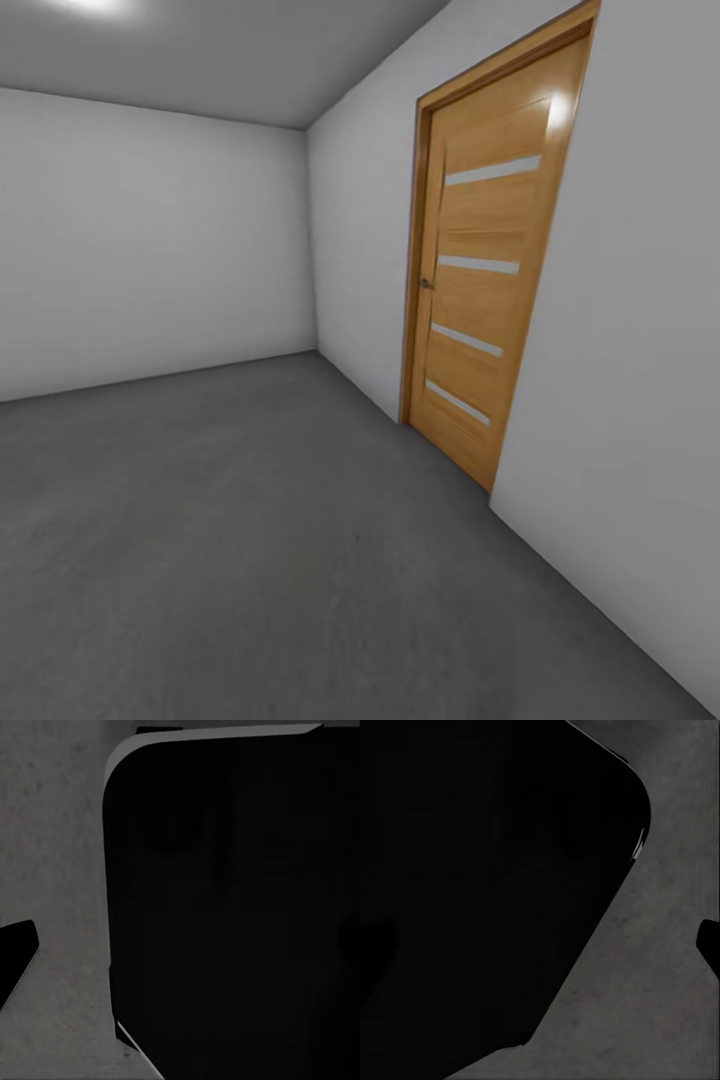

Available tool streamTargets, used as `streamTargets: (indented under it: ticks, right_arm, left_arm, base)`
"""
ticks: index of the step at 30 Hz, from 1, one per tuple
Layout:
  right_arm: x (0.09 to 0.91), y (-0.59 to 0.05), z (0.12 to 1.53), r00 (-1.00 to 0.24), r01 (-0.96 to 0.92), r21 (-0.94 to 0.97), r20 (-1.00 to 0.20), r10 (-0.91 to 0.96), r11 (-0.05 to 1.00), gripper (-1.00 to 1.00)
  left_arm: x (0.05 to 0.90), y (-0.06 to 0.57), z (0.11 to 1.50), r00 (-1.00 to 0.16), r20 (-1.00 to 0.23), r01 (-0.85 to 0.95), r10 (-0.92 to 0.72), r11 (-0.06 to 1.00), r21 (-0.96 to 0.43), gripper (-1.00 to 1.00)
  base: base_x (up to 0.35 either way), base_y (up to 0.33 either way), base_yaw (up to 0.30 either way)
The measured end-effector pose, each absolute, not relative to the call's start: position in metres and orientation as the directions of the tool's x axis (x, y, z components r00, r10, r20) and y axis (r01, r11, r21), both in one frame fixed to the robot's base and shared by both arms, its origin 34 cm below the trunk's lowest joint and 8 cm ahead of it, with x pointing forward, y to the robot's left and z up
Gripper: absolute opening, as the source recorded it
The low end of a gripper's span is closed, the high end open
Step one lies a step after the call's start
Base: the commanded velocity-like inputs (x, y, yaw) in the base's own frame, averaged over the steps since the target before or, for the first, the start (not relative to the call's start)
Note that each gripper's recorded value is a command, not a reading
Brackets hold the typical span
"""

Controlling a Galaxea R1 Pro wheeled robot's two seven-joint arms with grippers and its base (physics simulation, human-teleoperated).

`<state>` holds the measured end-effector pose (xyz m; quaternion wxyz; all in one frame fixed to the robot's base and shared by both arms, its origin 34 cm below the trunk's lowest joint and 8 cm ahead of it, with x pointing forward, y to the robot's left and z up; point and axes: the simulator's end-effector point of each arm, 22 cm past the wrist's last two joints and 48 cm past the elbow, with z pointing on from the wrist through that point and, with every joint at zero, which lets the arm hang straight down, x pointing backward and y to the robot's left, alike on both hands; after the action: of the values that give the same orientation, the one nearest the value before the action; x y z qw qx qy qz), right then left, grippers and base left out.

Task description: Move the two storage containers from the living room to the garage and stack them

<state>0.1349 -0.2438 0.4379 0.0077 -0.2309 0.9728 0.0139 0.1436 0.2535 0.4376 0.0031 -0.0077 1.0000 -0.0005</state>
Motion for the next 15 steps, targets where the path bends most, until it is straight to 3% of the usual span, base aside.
streamTargets:
  ticks: [12, 15]
  right_arm:
    - [0.150, -0.236, 0.439, -0.893, -0.444, 0.023, -0.096, -0.440, 0.896, 1.00]
    - [0.150, -0.236, 0.439, -0.893, -0.443, 0.022, -0.097, -0.439, 0.896, 1.00]
  left_arm:
    - [0.143, 0.254, 0.438, -1.000, -0.005, -0.016, -0.016, 1.000, -0.001, 1.00]
    - [0.143, 0.254, 0.438, -1.000, -0.005, -0.016, -0.016, 1.000, -0.001, 1.00]
  base:
    - [0.324, 0.000, 0.002]
    - [0.324, 0.000, 0.133]
